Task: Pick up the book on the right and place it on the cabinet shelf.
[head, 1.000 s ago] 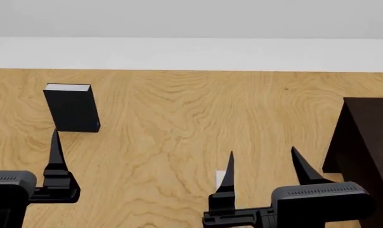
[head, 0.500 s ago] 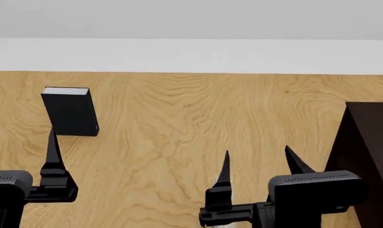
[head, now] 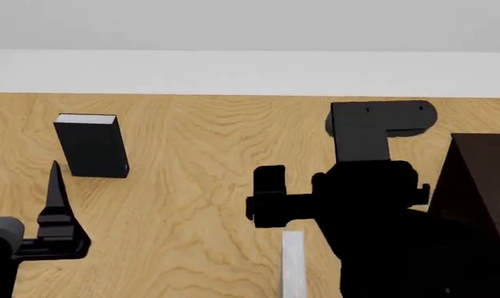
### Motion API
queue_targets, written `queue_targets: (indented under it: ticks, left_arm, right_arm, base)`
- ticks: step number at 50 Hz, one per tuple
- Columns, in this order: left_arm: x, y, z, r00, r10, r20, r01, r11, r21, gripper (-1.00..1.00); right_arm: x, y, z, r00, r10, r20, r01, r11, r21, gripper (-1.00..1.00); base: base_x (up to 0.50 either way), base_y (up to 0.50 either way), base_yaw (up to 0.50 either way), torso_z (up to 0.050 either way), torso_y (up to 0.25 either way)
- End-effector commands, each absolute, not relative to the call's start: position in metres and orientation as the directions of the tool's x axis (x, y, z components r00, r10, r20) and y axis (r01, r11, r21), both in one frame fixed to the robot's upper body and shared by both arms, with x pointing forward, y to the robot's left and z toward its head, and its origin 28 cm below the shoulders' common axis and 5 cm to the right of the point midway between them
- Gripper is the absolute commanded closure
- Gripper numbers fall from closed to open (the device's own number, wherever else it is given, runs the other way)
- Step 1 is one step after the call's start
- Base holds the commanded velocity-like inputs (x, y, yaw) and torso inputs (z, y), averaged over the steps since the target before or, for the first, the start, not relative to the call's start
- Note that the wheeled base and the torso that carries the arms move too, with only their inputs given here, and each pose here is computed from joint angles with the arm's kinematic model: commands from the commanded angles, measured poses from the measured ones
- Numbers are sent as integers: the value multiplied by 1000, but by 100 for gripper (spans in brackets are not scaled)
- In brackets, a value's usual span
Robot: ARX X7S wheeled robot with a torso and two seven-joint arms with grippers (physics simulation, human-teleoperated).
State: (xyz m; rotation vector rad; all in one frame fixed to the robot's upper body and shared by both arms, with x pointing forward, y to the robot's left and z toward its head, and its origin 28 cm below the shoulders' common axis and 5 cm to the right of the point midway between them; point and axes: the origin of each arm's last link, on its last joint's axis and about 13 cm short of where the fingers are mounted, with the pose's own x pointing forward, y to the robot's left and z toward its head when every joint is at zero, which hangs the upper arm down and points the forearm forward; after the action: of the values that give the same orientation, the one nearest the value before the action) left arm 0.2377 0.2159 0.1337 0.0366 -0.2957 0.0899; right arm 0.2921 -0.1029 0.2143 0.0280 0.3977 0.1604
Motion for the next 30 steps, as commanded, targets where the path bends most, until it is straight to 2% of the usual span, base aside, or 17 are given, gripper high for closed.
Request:
queue_targets:
  ticks: [1, 4, 13, 24, 30]
  left_arm:
    - [234, 222, 141, 947, 101, 304, -103, 995, -10, -100]
    - [233, 224, 142, 945, 106, 309, -108, 994, -12, -100]
    - [234, 226, 144, 944, 116, 309, -115, 993, -20, -100]
    - [234, 226, 144, 945, 117, 306, -116, 993, -20, -100]
    - [235, 226, 143, 945, 117, 304, -117, 993, -19, -100]
  right_arm:
    - [307, -102, 274, 791, 195, -580, -190, 979, 71, -100]
    - [316, -99, 278, 761, 220, -610, -195, 975, 109, -100]
    - [346, -94, 271, 632, 210, -746, -223, 971, 84, -100]
    - [362, -93, 255, 585, 223, -780, -193, 972, 133, -100]
    - [368, -92, 239, 531, 208, -822, -180, 975, 130, -100]
  base:
    - [0, 0, 0, 0, 0]
    - [0, 0, 0, 0, 0]
    - [0, 0, 0, 0, 0]
    - [0, 0, 0, 0, 0]
    - [0, 0, 0, 0, 0]
